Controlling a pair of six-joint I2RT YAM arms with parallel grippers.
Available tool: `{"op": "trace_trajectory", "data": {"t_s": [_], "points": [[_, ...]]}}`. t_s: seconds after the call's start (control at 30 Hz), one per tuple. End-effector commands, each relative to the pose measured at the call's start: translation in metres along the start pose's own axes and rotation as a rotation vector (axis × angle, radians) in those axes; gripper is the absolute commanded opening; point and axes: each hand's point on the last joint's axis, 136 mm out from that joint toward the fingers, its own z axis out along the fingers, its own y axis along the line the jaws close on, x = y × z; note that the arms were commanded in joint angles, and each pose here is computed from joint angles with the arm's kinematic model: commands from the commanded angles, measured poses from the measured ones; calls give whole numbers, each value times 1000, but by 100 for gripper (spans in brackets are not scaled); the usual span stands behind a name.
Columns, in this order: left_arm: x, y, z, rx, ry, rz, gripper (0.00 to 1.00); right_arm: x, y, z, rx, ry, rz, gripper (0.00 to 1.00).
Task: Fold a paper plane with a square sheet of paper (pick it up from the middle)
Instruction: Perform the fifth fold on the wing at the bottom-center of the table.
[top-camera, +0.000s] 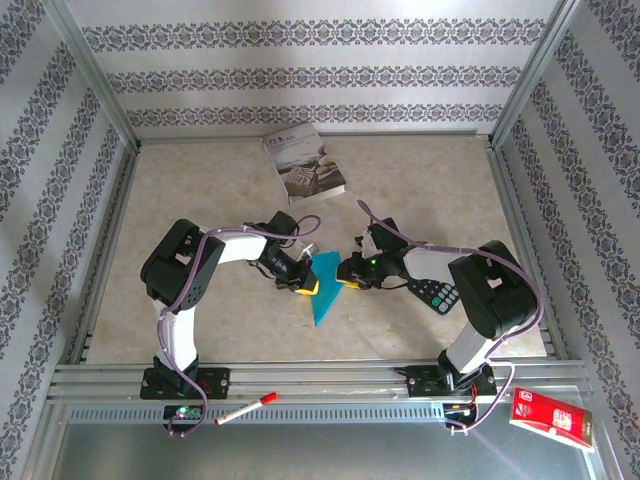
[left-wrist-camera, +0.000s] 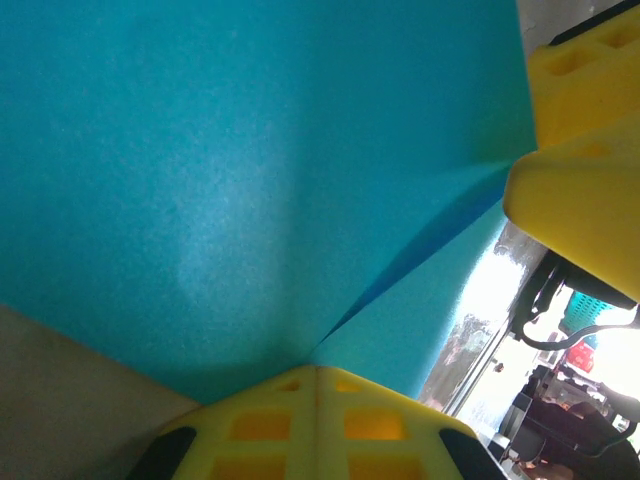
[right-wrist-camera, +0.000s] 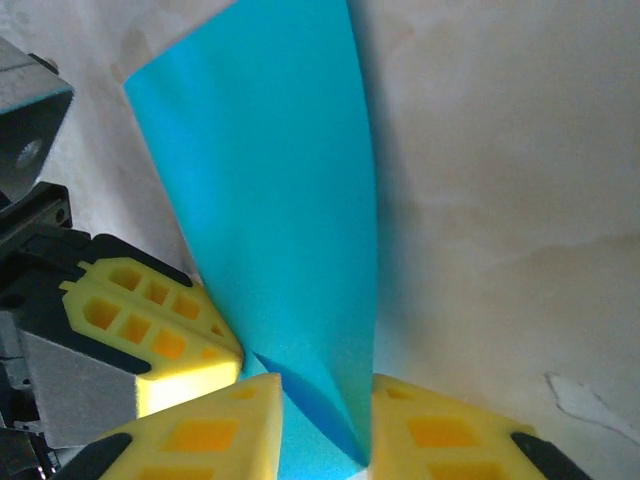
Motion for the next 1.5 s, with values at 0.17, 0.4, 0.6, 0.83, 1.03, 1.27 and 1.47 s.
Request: {"op": "trace_trajectory", "data": {"t_s": [0.17, 0.4, 0.6, 0.83, 1.03, 1.27, 1.47], "points": [[-8, -3, -8, -11, -23, 21, 3, 9, -3, -3, 14, -31, 32, 12], [-15, -29, -32, 0, -165, 96, 19, 24, 3, -7, 66, -158, 194, 8], [6, -40, -51, -150, -361, 261, 35, 38, 12, -2, 64, -251, 335, 7], [43, -38, -57, -346, -525, 507, 43, 43, 32, -2, 24, -270, 406, 6], [55, -40, -49, -442, -546, 680, 50, 44, 41, -5, -5, -268, 462, 6], [53, -47, -20, -529, -499, 826, 53, 46, 46, -7, -14, -258, 493, 6], [40, -43, -12, -624, -491, 876, 51, 47, 48, -6, -25, -247, 507, 5]]}}
